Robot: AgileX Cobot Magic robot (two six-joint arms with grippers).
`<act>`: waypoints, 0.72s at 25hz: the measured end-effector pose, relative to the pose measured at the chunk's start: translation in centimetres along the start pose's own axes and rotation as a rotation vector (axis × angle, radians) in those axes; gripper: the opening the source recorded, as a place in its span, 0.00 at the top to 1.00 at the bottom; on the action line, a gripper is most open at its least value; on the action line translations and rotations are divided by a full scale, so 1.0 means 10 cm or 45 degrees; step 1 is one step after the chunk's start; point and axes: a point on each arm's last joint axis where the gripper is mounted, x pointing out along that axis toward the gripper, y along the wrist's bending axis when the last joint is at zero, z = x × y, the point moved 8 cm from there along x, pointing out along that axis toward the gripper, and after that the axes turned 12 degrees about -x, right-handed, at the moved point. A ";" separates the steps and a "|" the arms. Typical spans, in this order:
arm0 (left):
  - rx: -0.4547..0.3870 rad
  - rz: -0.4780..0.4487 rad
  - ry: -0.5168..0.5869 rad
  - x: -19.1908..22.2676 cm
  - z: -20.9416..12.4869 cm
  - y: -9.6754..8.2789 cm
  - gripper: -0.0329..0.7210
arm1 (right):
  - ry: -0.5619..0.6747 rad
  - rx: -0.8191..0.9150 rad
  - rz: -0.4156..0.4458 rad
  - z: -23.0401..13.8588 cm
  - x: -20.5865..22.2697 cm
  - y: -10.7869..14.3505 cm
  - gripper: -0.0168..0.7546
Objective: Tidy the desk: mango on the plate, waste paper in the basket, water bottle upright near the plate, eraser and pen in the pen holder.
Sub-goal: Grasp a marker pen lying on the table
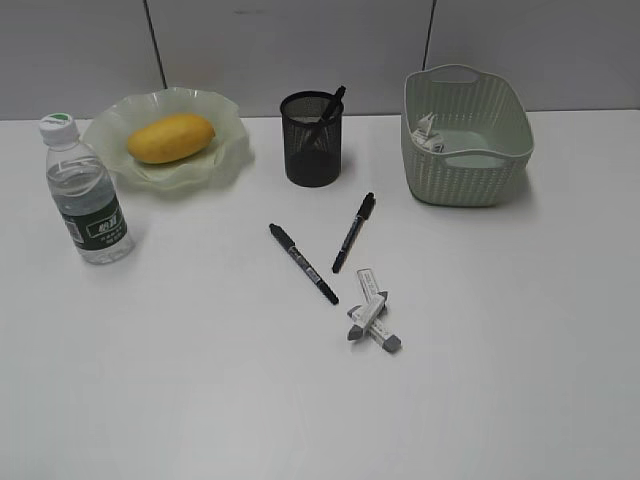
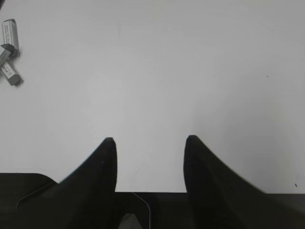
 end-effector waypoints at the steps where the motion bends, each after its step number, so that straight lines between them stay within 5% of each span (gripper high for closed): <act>1: 0.000 0.000 0.000 0.00 0.00 0.00 0.35 | -0.011 0.002 0.003 -0.06 -0.01 0.03 0.49; 18: 0.026 0.045 -0.010 0.00 0.01 0.06 0.36 | -0.219 -0.064 -0.098 -0.66 -0.29 0.22 0.49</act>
